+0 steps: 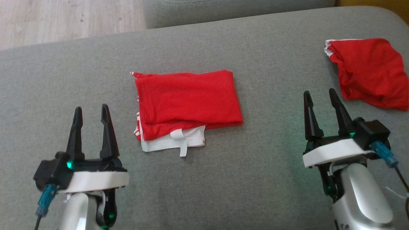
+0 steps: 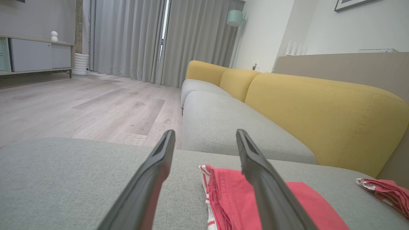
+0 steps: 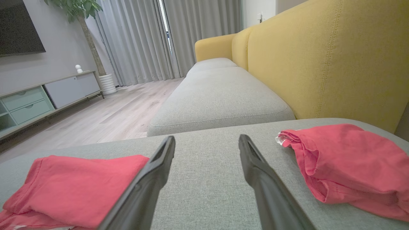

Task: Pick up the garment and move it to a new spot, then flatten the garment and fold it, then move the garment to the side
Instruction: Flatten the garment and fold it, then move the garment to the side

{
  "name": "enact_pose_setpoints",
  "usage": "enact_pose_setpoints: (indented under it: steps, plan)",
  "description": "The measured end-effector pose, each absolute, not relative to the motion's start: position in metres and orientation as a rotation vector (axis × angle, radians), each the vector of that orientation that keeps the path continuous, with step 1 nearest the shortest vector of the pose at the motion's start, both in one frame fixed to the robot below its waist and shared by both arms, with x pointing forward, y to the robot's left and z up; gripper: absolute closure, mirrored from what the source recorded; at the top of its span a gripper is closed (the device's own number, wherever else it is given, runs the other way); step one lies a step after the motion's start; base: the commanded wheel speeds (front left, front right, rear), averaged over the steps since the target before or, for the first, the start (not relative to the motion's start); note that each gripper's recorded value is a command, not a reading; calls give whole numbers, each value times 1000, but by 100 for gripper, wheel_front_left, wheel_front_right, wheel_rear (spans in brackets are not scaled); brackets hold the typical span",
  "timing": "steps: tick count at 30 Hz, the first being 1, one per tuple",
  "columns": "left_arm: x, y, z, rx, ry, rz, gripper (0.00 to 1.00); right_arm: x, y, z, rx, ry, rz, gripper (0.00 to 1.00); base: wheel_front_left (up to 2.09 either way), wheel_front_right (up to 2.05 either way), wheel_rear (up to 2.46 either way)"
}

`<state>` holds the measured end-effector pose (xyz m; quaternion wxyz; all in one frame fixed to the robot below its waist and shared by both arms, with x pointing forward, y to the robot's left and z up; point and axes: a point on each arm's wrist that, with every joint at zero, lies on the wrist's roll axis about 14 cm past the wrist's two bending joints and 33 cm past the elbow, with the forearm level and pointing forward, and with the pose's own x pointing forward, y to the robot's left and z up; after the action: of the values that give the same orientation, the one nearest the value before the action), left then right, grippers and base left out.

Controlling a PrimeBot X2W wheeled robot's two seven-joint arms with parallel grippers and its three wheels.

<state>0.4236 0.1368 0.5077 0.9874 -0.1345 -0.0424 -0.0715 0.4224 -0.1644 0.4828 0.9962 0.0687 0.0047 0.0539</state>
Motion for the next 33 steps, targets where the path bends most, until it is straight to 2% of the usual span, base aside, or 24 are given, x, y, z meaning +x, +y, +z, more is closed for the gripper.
enact_pose_setpoints:
  steps: [13, 23, 33]
  plan:
    - [419, 146, 512, -264, -99, -124, 0, 433, -159, 475, 139, 28, 113, 0, 0, 0, 0]
    - [411, 159, 503, -267, -77, -82, 0, 470, -110, 475, 149, 29, 239, 0, 0, 0, 0]
    - [407, 179, 499, -265, -64, -24, 0, 488, -60, 411, 189, 292, 337, 0, 0, 0, 0]
